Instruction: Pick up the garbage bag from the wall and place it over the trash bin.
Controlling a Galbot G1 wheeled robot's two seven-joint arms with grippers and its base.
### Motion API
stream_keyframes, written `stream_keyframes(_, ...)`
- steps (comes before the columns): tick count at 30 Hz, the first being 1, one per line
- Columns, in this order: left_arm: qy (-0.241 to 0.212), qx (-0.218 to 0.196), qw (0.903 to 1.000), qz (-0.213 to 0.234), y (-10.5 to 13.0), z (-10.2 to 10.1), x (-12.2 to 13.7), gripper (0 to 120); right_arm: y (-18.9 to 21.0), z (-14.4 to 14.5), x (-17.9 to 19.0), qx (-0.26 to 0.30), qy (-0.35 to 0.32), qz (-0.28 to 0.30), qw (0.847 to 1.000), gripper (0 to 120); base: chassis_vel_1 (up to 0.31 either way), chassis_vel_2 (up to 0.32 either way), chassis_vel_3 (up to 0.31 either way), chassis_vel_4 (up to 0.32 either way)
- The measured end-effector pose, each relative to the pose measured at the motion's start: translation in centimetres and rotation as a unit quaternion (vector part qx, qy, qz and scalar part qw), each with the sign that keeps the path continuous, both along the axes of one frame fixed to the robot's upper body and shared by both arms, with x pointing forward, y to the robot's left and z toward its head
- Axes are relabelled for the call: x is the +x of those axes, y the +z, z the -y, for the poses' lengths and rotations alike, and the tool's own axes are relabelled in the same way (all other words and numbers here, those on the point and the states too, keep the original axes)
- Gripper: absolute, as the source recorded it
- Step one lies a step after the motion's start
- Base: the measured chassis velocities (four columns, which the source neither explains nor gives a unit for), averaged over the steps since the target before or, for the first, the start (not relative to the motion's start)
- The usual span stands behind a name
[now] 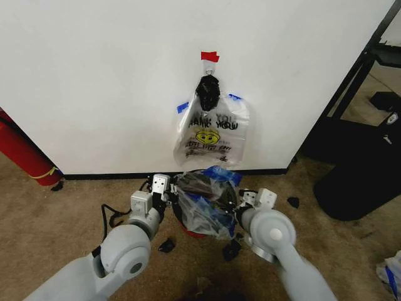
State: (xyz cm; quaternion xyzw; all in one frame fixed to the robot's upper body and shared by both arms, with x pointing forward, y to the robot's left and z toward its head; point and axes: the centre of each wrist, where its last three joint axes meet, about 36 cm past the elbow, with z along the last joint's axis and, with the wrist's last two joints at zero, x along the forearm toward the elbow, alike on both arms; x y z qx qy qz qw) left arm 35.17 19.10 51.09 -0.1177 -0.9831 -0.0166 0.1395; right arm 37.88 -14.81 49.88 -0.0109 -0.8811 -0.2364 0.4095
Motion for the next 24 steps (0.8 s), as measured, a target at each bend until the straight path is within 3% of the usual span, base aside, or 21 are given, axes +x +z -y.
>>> stream_keyframes(10,-0.015,0.006,0.9998,-0.005,1.0,-0.5,-1.7,0,-0.1,0.7,-1.3,0.0,-0.003,0.003,1.0,0,0.0,0.0,0.0,0.0)
stream_keyframes(17,-0.096,0.025,0.9948,0.021,5.1,-1.2,-5.1,30,-0.6,0.9,-1.7,-0.006,-0.009,0.004,1.0,0,0.0,0.0,0.0,0.0)
stream_keyframes(18,-0.096,0.025,0.9948,0.021,5.1,-1.2,-5.1,30,-0.6,0.9,-1.7,-0.006,-0.009,0.004,1.0,0,0.0,0.0,0.0,0.0)
stream_keyframes(24,-0.174,0.051,0.9809,0.071,7.1,-1.7,-5.5,50,-0.8,1.2,-1.9,-0.006,-0.014,0.003,1.0,0,0.0,0.0,0.0,0.0)
